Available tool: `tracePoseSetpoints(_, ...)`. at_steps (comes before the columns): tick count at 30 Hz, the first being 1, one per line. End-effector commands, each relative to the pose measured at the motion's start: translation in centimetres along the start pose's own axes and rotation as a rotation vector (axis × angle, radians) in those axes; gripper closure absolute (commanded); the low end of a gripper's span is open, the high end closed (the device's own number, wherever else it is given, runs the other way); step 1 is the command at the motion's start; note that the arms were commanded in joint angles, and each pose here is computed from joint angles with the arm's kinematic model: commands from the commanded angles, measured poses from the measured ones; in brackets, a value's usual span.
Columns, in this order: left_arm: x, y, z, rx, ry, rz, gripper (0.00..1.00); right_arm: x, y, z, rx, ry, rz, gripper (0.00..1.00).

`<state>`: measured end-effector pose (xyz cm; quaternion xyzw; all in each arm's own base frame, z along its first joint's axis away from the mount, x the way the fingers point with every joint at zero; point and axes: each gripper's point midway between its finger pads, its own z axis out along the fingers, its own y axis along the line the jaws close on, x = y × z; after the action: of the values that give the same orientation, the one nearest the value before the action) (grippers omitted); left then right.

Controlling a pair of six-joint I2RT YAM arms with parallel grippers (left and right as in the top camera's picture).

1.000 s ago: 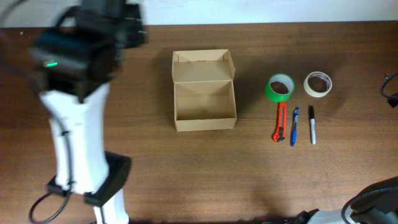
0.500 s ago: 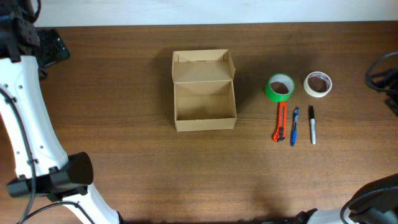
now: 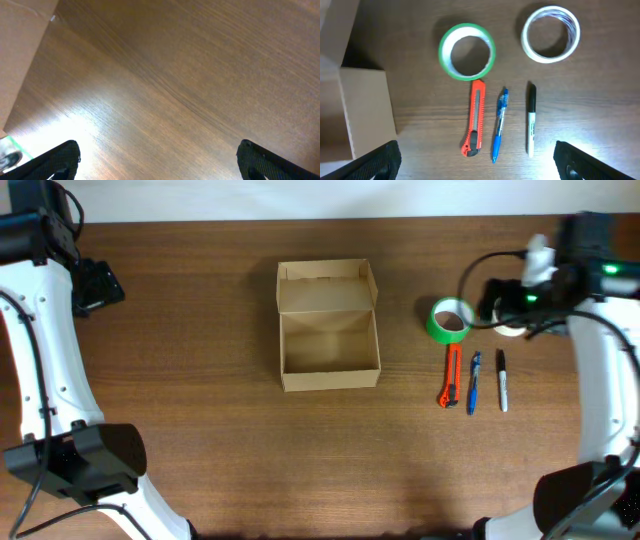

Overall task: Pack container
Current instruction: 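Reach the right gripper to the green tape roll and grasp it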

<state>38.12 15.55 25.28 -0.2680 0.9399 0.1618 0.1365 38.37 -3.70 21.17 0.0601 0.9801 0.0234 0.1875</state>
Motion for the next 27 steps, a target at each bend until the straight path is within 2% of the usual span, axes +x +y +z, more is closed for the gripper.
tracePoseSetpoints(1,0.1,0.1,0.4,-0.001,0.011,-0.002,0.0,-0.4,-0.7,0.8,0.098,0.015,-0.032,0.01)
tracePoseSetpoints(15,0.1,0.1,0.4,-0.001,0.011,-0.002,0.0,0.6,-3.1,8.2,0.079,0.176,0.204,0.07)
tracePoseSetpoints(21,0.1,0.1,0.4,-0.001,0.011,-0.002,0.0,-0.2,-2.7,11.7,0.052,0.178,0.363,0.16)
tracePoseSetpoints(27,0.1,0.1,0.4,-0.001,0.011,-0.002,0.0,-1.4,-1.7,14.0,-0.01,0.157,0.519,0.18)
